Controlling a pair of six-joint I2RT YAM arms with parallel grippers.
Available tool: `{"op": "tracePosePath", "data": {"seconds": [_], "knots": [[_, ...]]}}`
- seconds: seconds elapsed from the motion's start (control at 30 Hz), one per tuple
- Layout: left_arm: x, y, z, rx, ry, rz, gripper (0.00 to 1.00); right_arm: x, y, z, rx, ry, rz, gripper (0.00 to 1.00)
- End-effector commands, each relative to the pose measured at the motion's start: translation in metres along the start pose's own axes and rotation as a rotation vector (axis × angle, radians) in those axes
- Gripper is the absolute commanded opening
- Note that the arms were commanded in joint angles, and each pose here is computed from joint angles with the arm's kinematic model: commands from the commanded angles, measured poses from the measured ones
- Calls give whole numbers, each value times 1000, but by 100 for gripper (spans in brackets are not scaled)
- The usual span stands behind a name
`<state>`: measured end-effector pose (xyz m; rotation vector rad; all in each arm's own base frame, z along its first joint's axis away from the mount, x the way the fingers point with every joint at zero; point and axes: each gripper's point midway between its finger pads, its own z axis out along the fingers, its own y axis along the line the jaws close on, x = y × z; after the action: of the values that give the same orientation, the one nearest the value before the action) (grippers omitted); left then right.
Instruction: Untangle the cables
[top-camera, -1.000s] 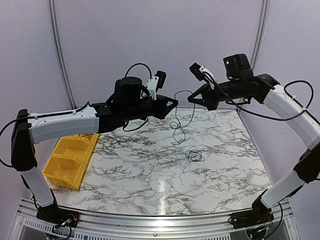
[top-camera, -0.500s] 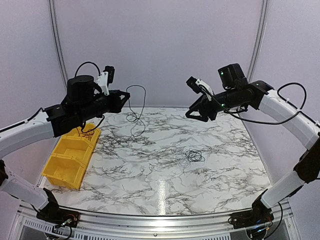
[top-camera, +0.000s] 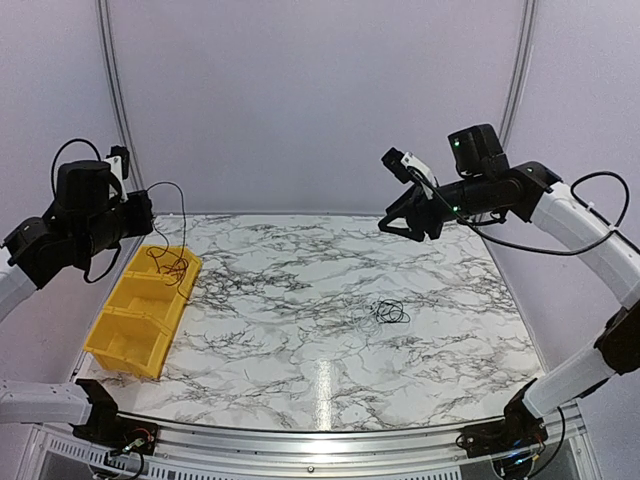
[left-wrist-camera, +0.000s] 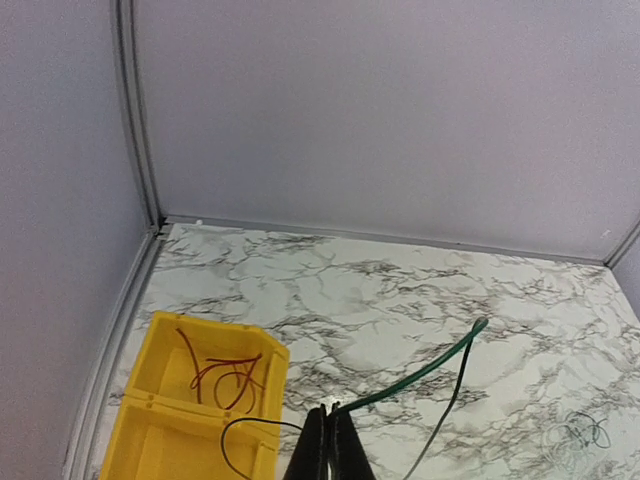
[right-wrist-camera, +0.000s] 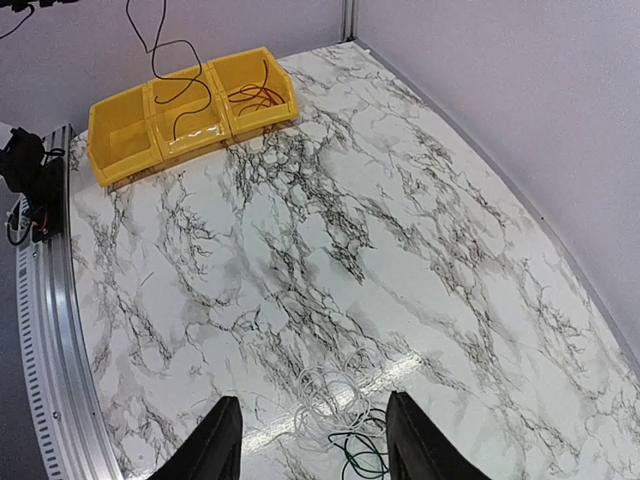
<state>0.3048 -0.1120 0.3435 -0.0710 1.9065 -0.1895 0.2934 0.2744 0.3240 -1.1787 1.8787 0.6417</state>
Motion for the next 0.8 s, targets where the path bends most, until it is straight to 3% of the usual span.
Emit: {"op": "tracePosePath", "data": {"seconds": [0.0,0.5,0.77], "knots": [[21,49,-5,-207,75,59,0,1,5,0,-5,2,-11,49],[78,124,9,-489,199,1,0,13,6,-2,12,21,-11,50],[103,148,23,-534,205,-43,0,16,6,-3,21,24,-12,49]]}}
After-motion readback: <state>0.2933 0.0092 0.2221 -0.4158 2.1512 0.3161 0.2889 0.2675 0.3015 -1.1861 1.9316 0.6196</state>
